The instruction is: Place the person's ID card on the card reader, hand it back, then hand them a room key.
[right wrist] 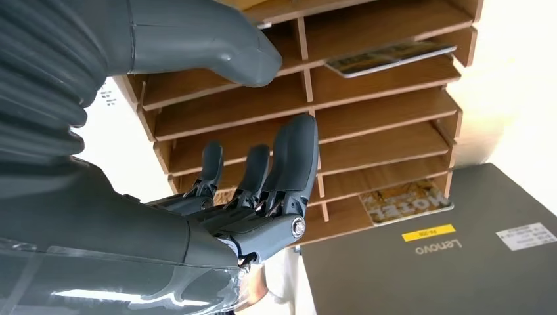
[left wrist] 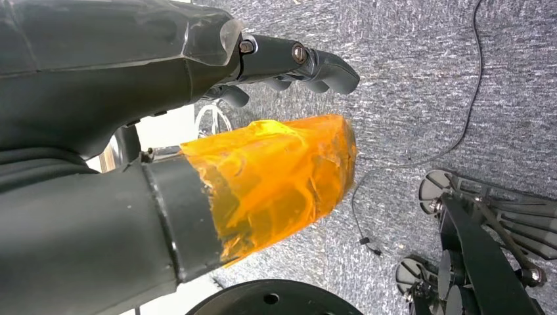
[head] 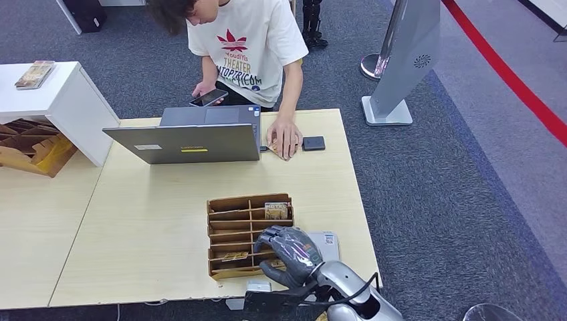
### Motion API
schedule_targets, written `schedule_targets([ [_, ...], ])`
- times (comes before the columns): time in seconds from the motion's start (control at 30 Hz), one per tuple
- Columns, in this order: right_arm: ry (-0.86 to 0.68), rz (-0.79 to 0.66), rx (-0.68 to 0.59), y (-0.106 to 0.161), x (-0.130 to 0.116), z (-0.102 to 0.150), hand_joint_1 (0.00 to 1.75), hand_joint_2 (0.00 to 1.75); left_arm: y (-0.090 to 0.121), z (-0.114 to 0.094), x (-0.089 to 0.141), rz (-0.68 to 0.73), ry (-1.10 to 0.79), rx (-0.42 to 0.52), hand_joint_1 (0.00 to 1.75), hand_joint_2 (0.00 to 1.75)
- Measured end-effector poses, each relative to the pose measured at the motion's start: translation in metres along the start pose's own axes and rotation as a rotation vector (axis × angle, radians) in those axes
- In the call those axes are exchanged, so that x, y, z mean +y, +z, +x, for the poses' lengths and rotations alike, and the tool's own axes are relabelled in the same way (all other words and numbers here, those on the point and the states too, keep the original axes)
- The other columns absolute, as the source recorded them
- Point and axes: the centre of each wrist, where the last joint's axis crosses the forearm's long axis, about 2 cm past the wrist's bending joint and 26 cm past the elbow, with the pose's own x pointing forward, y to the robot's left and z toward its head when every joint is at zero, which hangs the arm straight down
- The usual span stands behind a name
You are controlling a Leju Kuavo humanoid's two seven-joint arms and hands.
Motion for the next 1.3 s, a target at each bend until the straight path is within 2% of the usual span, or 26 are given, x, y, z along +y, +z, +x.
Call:
schedule_targets([
  [0.3, -0.014, -0.12, -0.012, 0.002, -0.025, 0.005, 0.82, 1.75, 0.0, -0.001, 0.0, -0.002, 0.024, 0.01, 0.0, 0.0],
  [0.43, -0.023, -0.126, -0.024, 0.005, -0.031, 0.007, 0.82, 1.75, 0.0, -0.002, 0.001, -0.001, 0.032, 0.012, 0.0, 0.0],
  [0.83, -0.071, -0.007, -0.048, 0.014, -0.013, 0.01, 0.88, 1.75, 0.0, -0.002, 0.002, -0.001, 0.037, 0.013, 0.0, 0.0],
  [1.3, -0.039, 0.021, -0.03, 0.011, -0.005, 0.002, 0.86, 1.75, -0.001, -0.001, 0.003, 0.005, 0.021, 0.007, 0.0, 0.0],
])
